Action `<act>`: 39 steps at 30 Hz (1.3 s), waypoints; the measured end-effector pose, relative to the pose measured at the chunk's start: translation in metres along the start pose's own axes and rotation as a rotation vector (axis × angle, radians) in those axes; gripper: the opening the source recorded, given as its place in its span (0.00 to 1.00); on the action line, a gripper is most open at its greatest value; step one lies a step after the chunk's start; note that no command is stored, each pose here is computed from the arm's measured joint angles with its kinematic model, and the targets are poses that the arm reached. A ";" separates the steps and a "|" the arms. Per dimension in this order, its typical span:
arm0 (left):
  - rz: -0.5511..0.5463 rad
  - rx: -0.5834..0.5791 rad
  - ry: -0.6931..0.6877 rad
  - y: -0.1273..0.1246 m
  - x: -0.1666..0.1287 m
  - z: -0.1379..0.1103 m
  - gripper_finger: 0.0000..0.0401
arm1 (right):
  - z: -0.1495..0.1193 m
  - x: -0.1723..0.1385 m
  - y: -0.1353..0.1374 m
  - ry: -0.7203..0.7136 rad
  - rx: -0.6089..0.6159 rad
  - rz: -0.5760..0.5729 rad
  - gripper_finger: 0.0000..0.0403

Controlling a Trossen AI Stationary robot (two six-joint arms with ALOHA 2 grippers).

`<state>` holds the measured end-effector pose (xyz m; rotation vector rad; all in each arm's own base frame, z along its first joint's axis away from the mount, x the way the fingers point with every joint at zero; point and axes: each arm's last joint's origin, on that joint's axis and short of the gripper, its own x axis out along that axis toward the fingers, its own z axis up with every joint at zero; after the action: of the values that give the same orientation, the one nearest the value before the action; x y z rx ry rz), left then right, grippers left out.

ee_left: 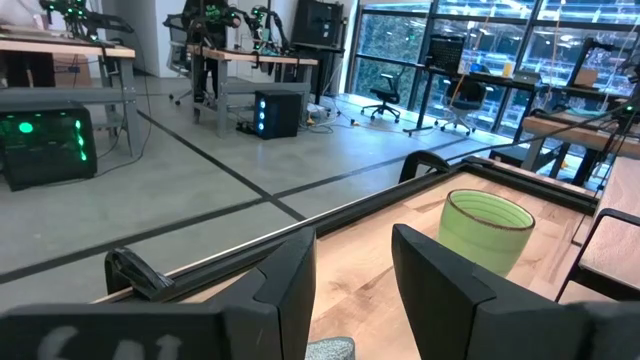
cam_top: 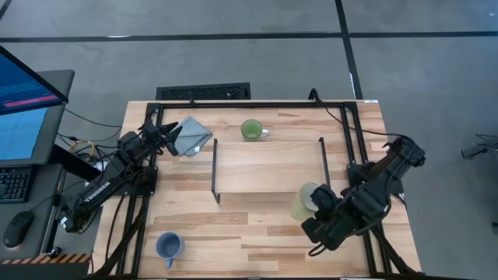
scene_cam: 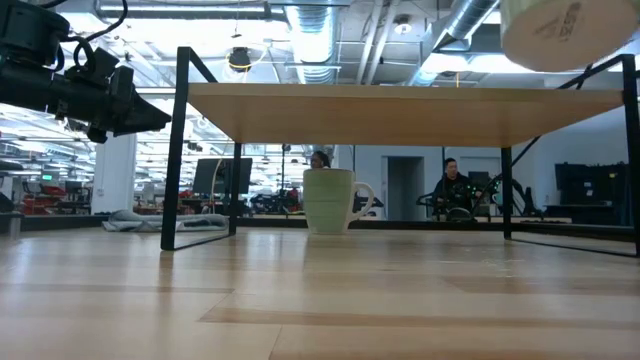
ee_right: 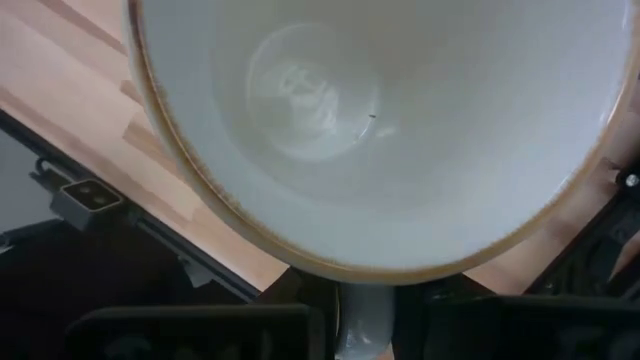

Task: Stack small to large cups/mugs on shelf
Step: Put the white mug on the shelf

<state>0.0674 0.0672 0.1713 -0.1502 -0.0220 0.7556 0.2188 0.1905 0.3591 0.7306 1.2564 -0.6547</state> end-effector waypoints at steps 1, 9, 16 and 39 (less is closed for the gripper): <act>0.000 0.000 0.000 0.000 0.000 0.000 0.31 | 0.002 -0.001 -0.001 -0.001 -0.005 0.004 0.16; 0.000 0.000 0.000 0.000 0.000 0.000 0.31 | 0.024 -0.011 -0.011 -0.021 -0.065 0.036 0.16; 0.000 0.000 0.000 0.000 0.000 0.000 0.31 | 0.047 -0.021 -0.023 -0.083 -0.071 0.059 0.16; 0.000 0.010 0.000 0.000 0.000 0.000 0.31 | 0.123 0.000 -0.045 -0.081 0.055 -0.042 0.16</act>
<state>0.0674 0.0672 0.1712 -0.1406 -0.0178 0.7555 0.2571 0.0660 0.3721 0.7180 1.1857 -0.7485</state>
